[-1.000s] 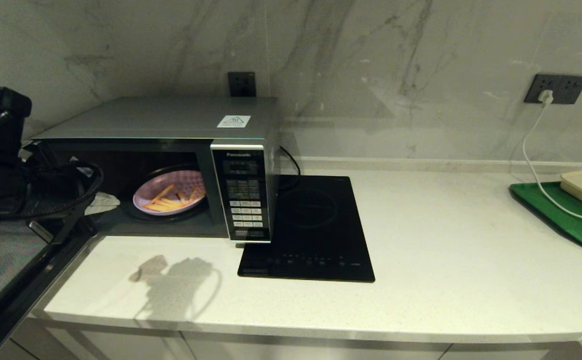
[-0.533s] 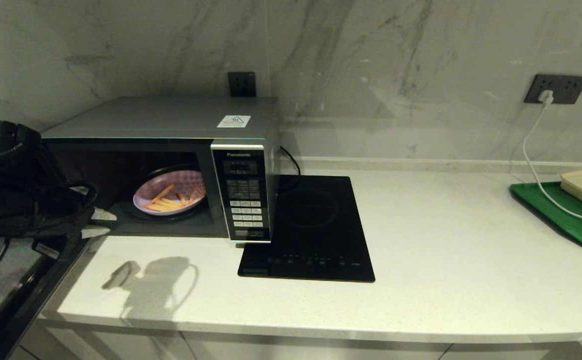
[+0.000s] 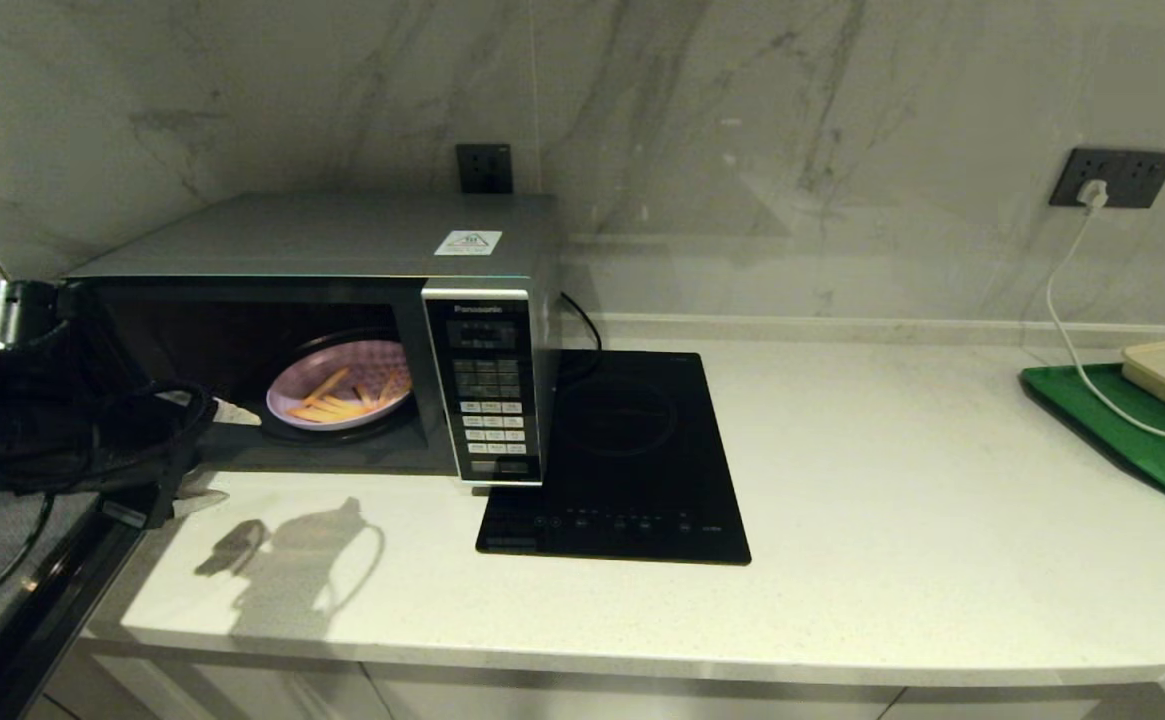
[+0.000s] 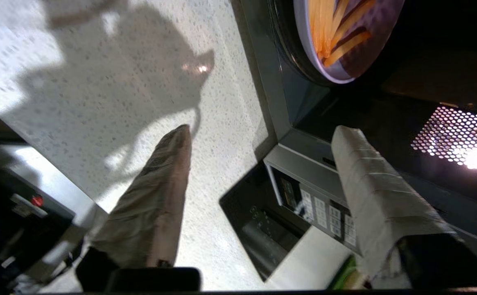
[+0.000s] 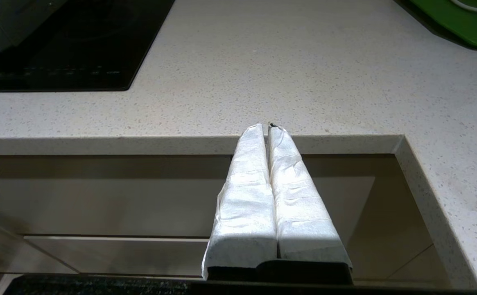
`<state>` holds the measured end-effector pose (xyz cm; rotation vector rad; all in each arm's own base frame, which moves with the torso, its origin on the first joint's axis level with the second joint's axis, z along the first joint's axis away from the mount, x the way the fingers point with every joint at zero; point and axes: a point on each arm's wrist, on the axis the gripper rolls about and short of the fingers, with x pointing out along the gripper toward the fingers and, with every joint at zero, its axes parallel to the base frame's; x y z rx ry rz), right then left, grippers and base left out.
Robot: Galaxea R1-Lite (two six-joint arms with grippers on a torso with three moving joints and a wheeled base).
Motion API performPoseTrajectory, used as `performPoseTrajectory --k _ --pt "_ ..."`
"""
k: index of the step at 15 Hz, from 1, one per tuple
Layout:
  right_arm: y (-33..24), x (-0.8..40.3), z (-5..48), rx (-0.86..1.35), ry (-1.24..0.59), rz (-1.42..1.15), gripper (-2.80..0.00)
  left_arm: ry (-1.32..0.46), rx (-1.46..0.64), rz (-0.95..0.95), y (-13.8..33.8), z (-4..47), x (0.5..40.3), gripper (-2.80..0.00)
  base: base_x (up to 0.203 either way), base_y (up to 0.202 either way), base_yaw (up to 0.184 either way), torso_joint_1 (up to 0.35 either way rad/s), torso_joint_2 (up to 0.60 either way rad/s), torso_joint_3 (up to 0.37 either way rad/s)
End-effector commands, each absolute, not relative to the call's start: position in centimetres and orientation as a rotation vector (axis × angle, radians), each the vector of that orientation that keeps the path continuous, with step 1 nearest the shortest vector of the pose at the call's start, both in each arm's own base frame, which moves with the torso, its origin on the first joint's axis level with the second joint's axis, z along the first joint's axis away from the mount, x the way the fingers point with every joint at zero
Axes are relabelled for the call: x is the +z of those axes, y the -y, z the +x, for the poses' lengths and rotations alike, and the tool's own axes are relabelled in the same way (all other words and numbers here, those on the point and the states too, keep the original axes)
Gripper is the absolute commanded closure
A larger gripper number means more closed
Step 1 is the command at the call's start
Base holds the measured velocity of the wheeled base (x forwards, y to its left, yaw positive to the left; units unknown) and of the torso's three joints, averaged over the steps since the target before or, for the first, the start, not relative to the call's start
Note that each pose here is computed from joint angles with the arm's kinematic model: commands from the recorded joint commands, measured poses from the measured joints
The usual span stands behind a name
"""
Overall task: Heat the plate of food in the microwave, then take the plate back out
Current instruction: Take the plate out of the microwave
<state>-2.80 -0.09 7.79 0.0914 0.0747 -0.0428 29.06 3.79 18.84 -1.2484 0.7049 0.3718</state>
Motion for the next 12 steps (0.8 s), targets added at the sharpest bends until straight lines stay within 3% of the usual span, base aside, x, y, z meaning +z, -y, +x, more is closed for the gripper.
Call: performPoseTrajectory --k 1,6,12 --pt "0.1 7.8 -2.8 -0.042 -0.076 0.092 0.0 -0.707 0.357 -1.303 -3.7 29.8 18.3 -2.8 0.0 0.0 0.0 0.0 0.0 0.0" --pt "0.1 7.8 -2.8 -0.042 -0.076 0.092 0.0 -0.716 0.408 -1.37 -4.6 31.9 15.9 -2.8 0.0 0.0 0.0 0.0 0.0 0.0" --pt "0.1 7.8 -2.8 -0.042 -0.076 0.092 0.0 -0.707 0.406 -1.38 -5.1 33.7 15.7 -2.8 0.0 0.0 0.0 0.0 0.0 0.0"
